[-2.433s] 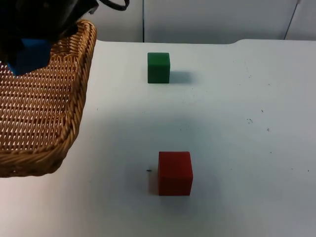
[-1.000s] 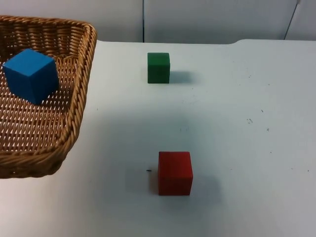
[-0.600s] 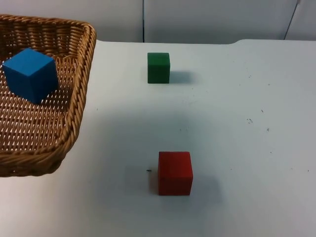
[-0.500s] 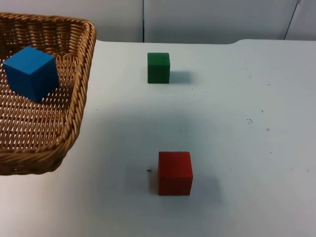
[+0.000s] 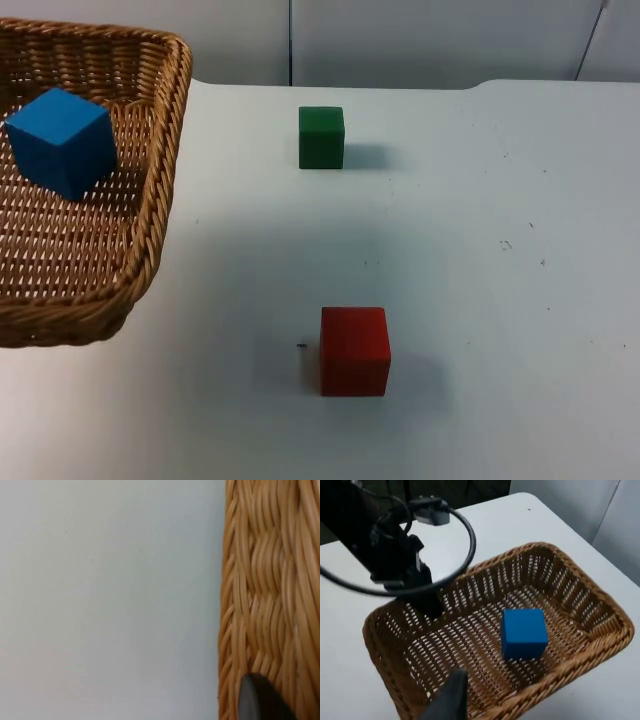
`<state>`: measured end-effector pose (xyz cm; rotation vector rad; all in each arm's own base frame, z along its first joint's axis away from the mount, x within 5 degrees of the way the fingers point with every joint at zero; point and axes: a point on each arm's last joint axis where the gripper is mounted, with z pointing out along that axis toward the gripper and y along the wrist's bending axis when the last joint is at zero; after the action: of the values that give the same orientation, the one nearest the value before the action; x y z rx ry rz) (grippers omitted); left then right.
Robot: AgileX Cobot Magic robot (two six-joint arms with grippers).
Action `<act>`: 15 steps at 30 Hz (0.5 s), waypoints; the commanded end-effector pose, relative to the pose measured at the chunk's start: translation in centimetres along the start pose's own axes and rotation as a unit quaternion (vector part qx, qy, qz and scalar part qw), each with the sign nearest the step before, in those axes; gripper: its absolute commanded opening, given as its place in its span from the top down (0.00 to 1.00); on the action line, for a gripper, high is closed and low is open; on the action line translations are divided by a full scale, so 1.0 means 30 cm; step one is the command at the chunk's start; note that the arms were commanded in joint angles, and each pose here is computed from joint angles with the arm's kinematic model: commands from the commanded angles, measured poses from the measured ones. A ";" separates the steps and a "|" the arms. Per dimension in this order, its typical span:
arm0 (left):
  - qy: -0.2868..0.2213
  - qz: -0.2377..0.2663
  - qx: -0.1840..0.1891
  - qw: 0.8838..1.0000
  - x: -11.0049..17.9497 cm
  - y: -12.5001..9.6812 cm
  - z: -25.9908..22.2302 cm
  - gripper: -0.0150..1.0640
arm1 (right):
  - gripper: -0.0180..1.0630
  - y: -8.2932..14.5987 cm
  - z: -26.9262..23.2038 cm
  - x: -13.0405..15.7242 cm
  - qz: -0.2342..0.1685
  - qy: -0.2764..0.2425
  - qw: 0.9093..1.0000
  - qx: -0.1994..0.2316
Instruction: Pick up the basket with the left hand and place the blue cube into the basket with the right hand.
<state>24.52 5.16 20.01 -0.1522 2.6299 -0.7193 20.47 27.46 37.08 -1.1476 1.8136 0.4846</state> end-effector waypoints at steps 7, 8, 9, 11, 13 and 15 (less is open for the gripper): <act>-0.018 -0.009 0.003 1.000 -0.011 -0.001 0.005 0.99 | 0.01 0.050 -0.112 0.229 0.022 -0.011 1.000 0.003; -0.016 -0.010 0.003 1.000 -0.011 0.004 0.010 0.99 | 0.01 0.060 -0.135 0.256 0.022 -0.011 1.000 0.001; -0.012 -0.012 0.004 1.000 -0.011 0.009 0.017 0.99 | 0.01 0.067 -0.160 0.280 0.022 -0.015 1.000 0.001; -0.008 -0.018 0.004 1.000 -0.010 0.018 0.029 0.99 | 0.01 0.071 -0.187 0.303 0.022 -0.022 1.000 0.003; -0.002 -0.027 0.009 1.000 -0.011 0.032 0.050 0.99 | 0.01 0.080 -0.241 0.339 0.030 -0.041 0.999 0.006; 0.009 -0.032 0.016 0.999 -0.012 0.051 0.078 0.99 | 0.01 0.088 -0.298 0.372 0.030 -0.058 0.998 0.009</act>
<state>25.40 5.63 17.77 -0.1931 2.6650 -0.7368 13.03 17.83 31.67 -1.0643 1.7904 0.5362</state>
